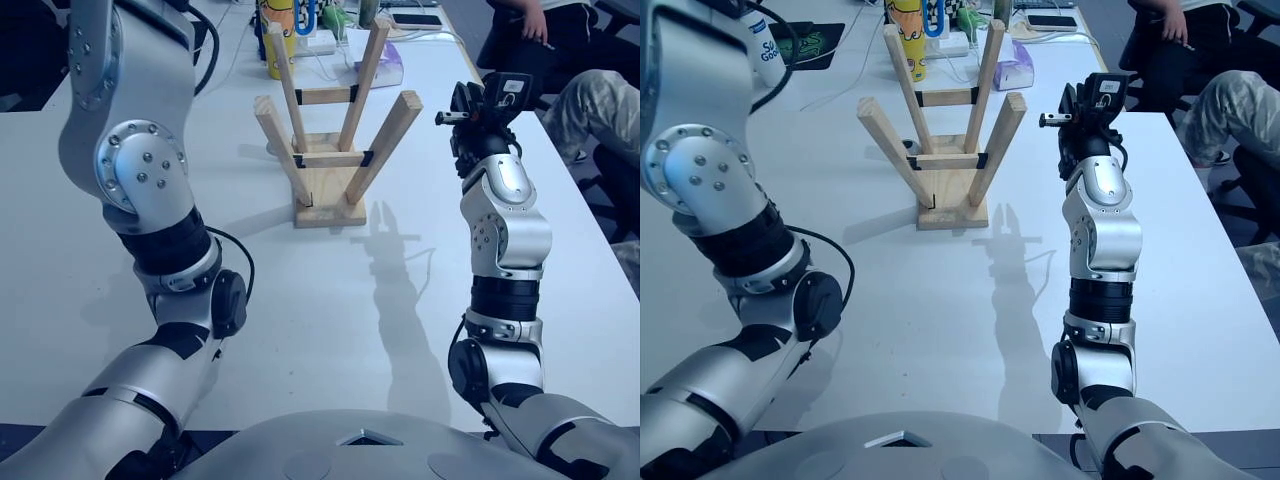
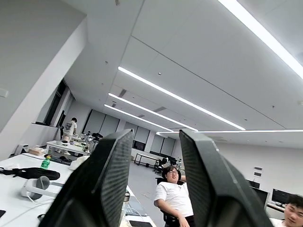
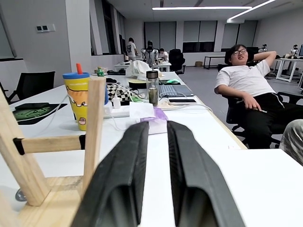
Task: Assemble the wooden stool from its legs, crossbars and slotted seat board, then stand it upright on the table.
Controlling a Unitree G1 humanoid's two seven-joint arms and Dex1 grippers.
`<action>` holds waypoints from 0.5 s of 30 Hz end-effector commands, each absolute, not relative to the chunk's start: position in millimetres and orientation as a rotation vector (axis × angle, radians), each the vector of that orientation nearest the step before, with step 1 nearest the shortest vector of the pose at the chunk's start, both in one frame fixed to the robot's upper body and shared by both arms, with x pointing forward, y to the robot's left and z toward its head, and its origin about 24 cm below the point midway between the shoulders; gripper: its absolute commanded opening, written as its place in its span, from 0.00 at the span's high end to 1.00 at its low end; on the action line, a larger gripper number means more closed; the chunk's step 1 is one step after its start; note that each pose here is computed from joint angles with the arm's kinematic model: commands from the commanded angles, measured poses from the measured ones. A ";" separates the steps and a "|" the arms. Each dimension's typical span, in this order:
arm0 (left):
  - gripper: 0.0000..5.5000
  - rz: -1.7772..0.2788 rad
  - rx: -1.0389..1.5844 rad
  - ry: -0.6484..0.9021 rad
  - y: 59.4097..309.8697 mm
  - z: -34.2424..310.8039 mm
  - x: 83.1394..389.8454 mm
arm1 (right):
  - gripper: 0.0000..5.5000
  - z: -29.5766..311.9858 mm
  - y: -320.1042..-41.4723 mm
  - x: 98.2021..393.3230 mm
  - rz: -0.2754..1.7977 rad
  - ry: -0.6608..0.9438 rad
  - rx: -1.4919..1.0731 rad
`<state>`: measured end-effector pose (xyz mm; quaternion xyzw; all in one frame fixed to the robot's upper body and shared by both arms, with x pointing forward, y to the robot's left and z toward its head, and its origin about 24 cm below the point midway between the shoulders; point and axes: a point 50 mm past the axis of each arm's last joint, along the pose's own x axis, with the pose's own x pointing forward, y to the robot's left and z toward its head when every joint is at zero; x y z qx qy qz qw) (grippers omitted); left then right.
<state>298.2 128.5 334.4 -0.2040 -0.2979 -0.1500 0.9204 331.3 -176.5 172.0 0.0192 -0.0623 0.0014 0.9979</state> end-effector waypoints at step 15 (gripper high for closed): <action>0.67 -0.338 -0.314 -0.207 93.9 211.8 338.2 | 0.87 176.8 -168.5 328.8 0.026 -0.131 0.067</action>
